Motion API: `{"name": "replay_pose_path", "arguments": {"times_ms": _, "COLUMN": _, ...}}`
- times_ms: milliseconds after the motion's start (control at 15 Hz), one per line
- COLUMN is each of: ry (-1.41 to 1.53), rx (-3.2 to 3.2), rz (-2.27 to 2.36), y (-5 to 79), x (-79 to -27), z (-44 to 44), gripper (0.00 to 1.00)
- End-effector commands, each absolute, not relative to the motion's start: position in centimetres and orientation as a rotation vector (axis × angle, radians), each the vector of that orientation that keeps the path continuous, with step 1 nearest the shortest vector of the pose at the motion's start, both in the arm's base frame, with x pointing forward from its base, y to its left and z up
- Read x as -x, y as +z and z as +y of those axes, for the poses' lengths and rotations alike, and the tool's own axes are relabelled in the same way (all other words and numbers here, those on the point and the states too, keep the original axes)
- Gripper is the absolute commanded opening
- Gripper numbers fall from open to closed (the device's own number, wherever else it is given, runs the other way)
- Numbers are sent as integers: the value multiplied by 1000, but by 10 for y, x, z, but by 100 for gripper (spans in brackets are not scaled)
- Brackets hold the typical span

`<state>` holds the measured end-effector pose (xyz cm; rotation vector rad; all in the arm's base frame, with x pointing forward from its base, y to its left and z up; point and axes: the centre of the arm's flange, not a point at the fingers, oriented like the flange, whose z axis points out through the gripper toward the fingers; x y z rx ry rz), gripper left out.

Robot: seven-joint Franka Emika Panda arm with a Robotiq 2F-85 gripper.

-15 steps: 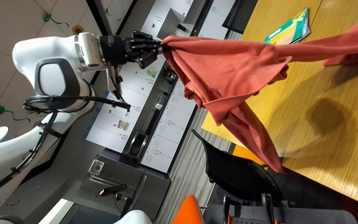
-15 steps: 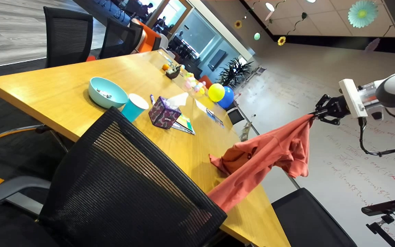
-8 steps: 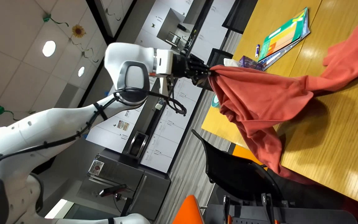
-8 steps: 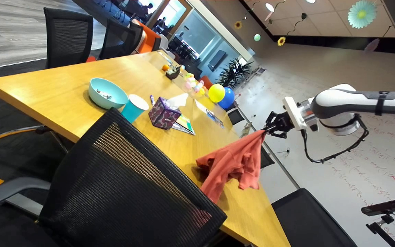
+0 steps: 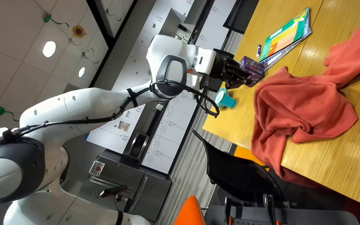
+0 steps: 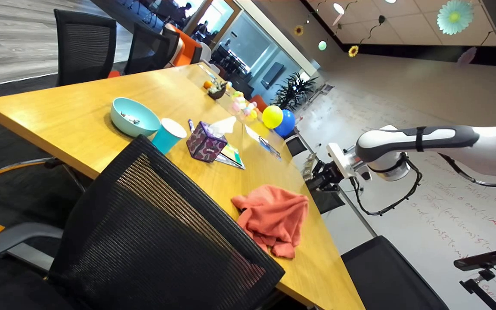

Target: Bunch up the peach sweatshirt

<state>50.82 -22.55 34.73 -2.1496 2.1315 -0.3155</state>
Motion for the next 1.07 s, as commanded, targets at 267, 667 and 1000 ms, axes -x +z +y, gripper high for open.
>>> {"name": "replay_pose_path", "arguments": {"times_ms": 267, "ry": -34, "rx": 2364, "rz": 1909, "y": 315, "x": -495, "z": -207, "gripper": 95}}
{"name": "replay_pose_path", "arguments": {"times_ms": 667, "ry": 230, "rx": 2574, "rz": 1643, "y": 289, "x": -475, "z": -165, "gripper": 100}}
{"name": "replay_pose_path", "arguments": {"times_ms": 1000, "ry": 239, "rx": 2703, "rz": 1443, "y": 248, "x": -481, "z": -125, "gripper": 100}}
